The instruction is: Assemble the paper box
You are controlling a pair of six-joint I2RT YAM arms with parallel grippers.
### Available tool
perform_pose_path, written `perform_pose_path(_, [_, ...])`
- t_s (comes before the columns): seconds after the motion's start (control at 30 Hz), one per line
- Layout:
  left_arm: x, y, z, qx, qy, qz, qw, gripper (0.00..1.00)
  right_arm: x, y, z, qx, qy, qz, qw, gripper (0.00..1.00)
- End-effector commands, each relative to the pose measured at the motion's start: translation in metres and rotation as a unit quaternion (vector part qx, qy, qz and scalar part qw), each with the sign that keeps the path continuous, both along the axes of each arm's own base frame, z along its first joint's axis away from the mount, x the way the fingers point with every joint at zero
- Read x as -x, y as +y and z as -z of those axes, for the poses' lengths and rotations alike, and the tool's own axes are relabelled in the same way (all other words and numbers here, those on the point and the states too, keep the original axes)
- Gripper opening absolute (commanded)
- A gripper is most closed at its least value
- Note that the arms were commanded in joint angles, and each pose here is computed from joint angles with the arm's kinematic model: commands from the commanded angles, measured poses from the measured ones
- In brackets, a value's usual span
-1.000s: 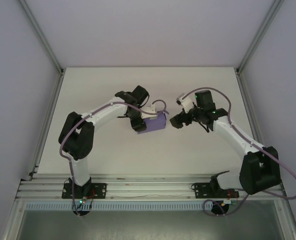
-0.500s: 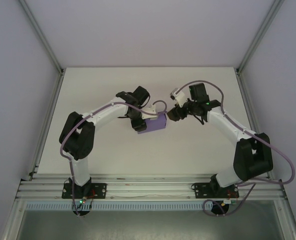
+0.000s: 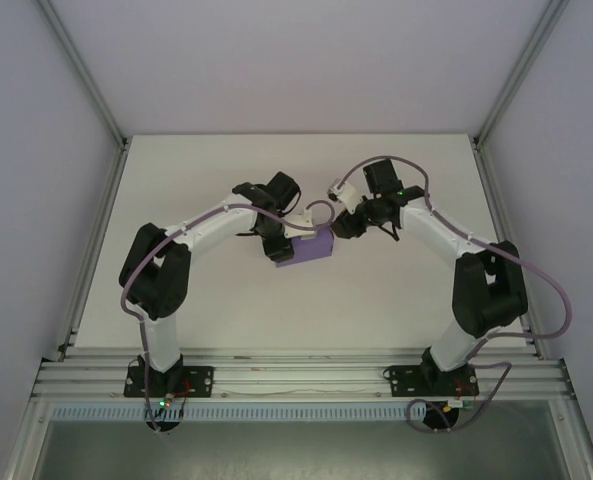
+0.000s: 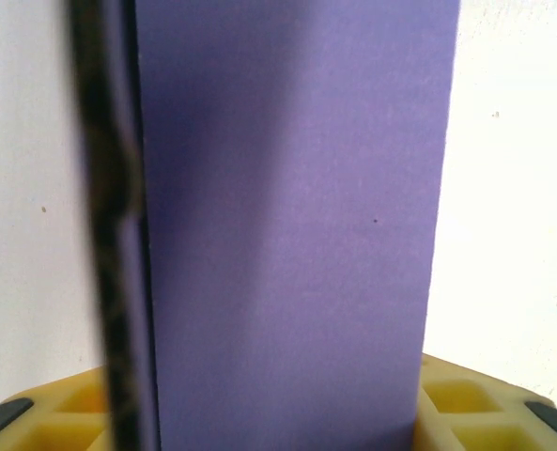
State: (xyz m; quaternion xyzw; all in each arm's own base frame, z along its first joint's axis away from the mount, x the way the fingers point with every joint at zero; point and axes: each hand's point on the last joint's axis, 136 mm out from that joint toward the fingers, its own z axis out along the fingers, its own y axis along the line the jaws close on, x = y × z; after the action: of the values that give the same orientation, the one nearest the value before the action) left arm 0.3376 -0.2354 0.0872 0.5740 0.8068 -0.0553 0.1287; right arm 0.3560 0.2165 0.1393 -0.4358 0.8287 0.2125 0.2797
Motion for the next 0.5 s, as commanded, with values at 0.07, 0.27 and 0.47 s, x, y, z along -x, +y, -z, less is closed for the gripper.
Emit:
perform_pose_path(0.07, [0.001, -0.005, -0.002, -0.005, 0.001, 0.012, 1.0, 0.51, 0.004, 0.004, -0.008, -0.007, 0.021, 0.005, 1.0, 0.13])
perform_pose_path(0.27, [-0.001, -0.005, -0.001, -0.004, -0.001, 0.01, 1.0, 0.5, 0.013, 0.009, -0.021, -0.036, 0.049, 0.038, 0.997, 0.0])
perform_pose_path(0.47, [-0.004, -0.004, -0.002, -0.009, -0.005, 0.002, 1.0, 0.47, 0.013, 0.008, -0.035, -0.067, 0.11, 0.132, 0.983, 0.0])
